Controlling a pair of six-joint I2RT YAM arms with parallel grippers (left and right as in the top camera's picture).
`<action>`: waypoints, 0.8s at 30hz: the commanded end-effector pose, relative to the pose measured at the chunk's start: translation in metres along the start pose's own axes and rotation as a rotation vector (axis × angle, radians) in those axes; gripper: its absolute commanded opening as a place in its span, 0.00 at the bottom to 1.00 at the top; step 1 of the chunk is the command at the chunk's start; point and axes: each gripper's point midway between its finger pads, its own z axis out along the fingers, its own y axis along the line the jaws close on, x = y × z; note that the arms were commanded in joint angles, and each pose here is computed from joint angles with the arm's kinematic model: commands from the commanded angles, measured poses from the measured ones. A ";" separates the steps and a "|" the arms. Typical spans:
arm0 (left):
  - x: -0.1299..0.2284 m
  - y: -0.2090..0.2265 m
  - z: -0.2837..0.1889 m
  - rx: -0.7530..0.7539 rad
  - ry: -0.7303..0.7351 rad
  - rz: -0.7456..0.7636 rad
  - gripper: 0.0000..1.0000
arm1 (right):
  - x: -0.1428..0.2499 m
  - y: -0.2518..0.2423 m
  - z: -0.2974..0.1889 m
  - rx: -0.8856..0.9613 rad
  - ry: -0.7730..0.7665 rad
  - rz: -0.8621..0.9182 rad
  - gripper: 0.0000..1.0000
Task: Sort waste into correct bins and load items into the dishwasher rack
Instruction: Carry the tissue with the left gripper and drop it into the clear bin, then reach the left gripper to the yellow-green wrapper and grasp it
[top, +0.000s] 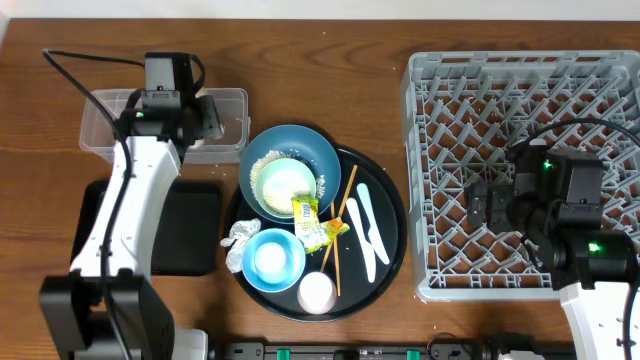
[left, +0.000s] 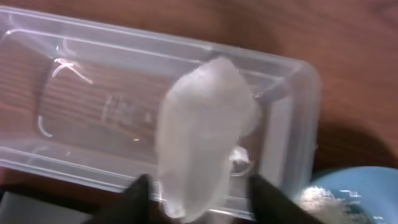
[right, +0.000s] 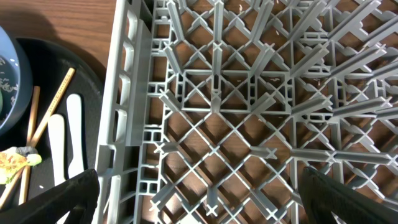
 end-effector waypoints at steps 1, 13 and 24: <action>-0.007 -0.003 -0.010 0.028 -0.025 -0.013 0.68 | -0.006 0.006 -0.005 -0.018 -0.016 -0.004 0.99; 0.093 -0.112 -0.081 0.499 0.351 0.064 0.69 | -0.005 0.006 -0.004 -0.018 -0.014 -0.004 0.99; 0.202 -0.151 -0.063 0.493 0.615 0.265 0.76 | -0.004 0.006 -0.004 -0.018 -0.009 -0.003 0.99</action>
